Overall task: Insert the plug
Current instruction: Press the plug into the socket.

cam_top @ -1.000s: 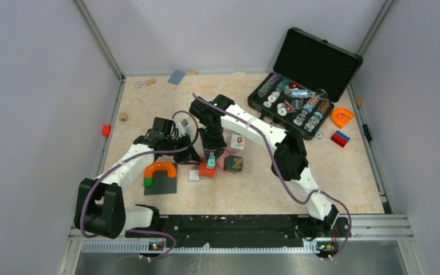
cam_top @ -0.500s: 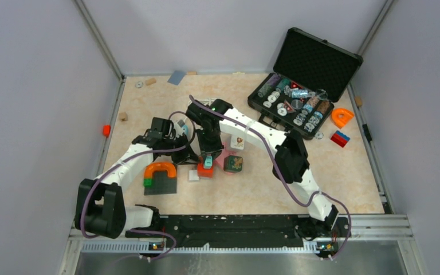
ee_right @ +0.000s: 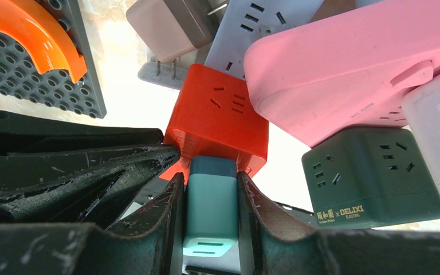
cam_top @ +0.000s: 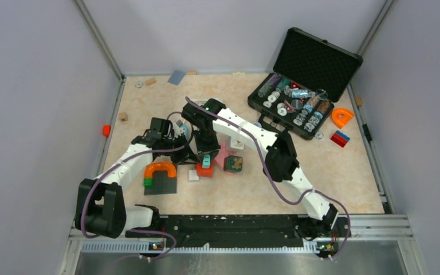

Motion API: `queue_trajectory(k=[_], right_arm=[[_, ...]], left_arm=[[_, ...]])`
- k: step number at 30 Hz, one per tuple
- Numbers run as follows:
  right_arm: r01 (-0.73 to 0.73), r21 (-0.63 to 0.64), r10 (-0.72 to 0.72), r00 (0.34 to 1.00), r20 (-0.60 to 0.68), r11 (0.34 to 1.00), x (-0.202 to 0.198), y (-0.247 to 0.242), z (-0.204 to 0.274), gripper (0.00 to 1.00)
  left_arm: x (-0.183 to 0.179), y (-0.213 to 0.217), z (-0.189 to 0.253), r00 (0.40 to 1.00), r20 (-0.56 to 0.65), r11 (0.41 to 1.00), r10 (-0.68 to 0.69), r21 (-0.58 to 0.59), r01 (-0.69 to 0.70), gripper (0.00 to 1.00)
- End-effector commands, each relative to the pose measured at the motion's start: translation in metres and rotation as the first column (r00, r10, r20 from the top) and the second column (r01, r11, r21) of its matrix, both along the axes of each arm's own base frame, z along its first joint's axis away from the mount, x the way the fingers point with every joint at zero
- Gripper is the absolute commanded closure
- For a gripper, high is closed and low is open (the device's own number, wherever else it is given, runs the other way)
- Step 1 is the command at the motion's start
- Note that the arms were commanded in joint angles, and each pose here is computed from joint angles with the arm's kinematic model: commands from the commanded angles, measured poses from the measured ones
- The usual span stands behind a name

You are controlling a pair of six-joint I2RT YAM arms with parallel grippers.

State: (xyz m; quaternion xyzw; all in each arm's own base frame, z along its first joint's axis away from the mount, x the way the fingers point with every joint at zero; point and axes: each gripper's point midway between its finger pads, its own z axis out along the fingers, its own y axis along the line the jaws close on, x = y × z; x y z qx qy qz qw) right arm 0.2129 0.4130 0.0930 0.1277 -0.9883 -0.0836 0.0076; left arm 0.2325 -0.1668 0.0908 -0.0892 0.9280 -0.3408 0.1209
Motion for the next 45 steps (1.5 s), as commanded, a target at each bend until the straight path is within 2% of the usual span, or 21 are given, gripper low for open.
queue_trajectory(k=[1,8,12,13,15,17,24,26,27,32,34,38,41,45], right_arm=[[-0.278,-0.413,0.183,0.950,-0.254,0.867,-0.079,-0.052,-0.154,1.00],[-0.219,-0.240,0.191,0.972,-0.136,0.946,-0.045,-0.024,-0.098,1.00],[-0.172,-0.067,0.168,0.984,-0.055,0.983,-0.021,-0.001,-0.051,0.51],[-0.167,-0.029,0.166,0.985,-0.037,0.985,-0.016,0.004,-0.041,0.36],[-0.159,0.036,0.159,0.987,0.001,0.987,-0.007,0.013,-0.019,0.20],[-0.151,0.092,0.150,0.988,0.016,0.984,-0.001,0.020,-0.002,0.12],[-0.129,0.276,0.119,0.992,0.052,0.953,0.006,0.031,0.056,0.07],[-0.115,0.337,0.103,0.993,0.054,0.934,0.008,0.032,0.073,0.06],[-0.111,0.369,0.099,0.994,0.053,0.923,0.008,0.032,0.082,0.06],[-0.088,0.470,0.067,0.996,0.061,0.878,0.017,0.017,0.115,0.06],[-0.080,0.490,0.057,0.996,0.061,0.868,0.020,0.009,0.122,0.06],[-0.071,0.525,0.042,0.997,0.067,0.848,0.022,-0.010,0.136,0.06],[-0.054,0.546,0.020,0.998,0.067,0.836,0.026,-0.024,0.140,0.06],[-0.024,0.571,-0.011,0.998,0.057,0.821,0.032,-0.038,0.137,0.06]], left_arm=[[-0.019,0.016,-0.061,0.994,-0.109,0.988,0.024,0.157,-0.007,1.00],[-0.021,0.018,-0.063,0.994,-0.110,0.985,0.024,0.171,-0.005,1.00],[-0.020,0.020,-0.065,0.993,-0.113,0.984,0.024,0.181,-0.003,1.00],[-0.020,0.020,-0.066,0.993,-0.114,0.983,0.025,0.183,-0.004,1.00],[-0.019,0.021,-0.066,0.993,-0.114,0.982,0.024,0.190,-0.002,1.00],[-0.017,0.021,-0.066,0.993,-0.112,0.981,0.022,0.195,0.000,1.00],[-0.009,0.018,-0.055,0.997,-0.077,0.984,0.003,0.179,0.011,1.00],[-0.005,0.015,-0.044,0.999,-0.052,0.986,-0.004,0.164,0.012,0.96],[-0.002,0.013,-0.038,0.999,-0.034,0.988,-0.008,0.154,0.013,0.90],[0.013,0.007,0.007,0.996,0.082,0.994,-0.015,0.113,0.005,0.48],[0.016,0.003,0.025,0.992,0.121,0.996,-0.024,0.082,0.014,0.37],[0.015,-0.008,0.053,0.986,0.163,0.999,-0.039,0.001,0.039,0.24],[0.011,-0.015,0.068,0.982,0.185,0.997,-0.049,-0.053,0.060,0.18],[0.007,-0.015,0.074,0.977,0.202,0.995,-0.066,-0.060,0.080,0.13]])
